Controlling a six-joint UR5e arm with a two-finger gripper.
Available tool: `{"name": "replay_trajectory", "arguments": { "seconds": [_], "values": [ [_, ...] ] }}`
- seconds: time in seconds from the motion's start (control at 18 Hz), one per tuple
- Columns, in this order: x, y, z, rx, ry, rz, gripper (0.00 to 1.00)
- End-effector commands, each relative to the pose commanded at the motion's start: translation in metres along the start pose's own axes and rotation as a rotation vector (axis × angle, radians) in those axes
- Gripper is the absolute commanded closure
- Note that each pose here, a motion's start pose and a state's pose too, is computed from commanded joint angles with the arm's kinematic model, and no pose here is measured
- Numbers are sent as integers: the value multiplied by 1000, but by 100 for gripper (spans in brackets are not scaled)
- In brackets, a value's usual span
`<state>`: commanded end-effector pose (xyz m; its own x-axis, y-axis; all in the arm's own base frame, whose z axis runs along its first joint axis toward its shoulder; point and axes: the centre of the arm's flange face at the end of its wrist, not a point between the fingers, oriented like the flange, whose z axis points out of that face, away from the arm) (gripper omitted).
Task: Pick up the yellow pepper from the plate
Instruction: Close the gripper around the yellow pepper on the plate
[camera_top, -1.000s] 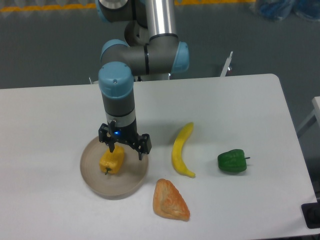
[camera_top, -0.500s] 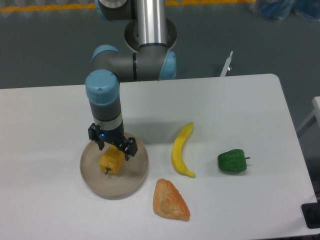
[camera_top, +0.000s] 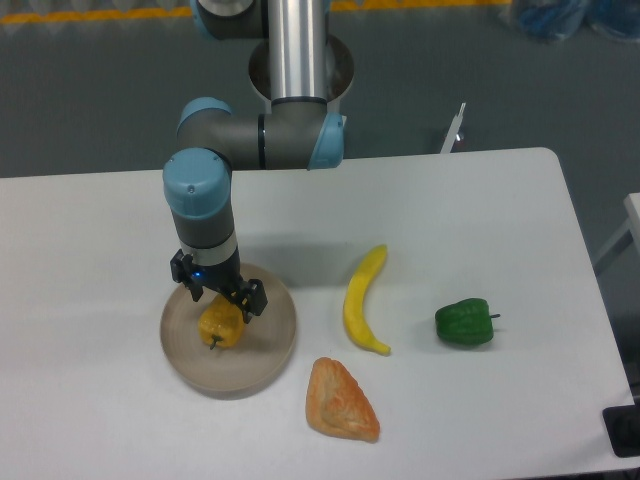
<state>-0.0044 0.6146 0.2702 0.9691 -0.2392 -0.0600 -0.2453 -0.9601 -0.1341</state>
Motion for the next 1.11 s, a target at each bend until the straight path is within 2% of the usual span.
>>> {"name": "replay_trajectory", "arguments": {
  "seconds": [0.39, 0.44, 0.5, 0.56, 0.67, 0.78, 1.11],
  "values": [
    [0, 0, 3, -4, 2, 0, 0],
    [0, 0, 3, -4, 2, -2, 10],
    [0, 0, 3, -4, 2, -2, 34],
    [0, 0, 3, -4, 2, 1, 44],
    [1, -1, 3, -4, 2, 8, 56],
    [2, -2, 2, -1, 1, 11, 60],
    [-4, -7, -16, 30, -16, 42, 63]
  ]
}}
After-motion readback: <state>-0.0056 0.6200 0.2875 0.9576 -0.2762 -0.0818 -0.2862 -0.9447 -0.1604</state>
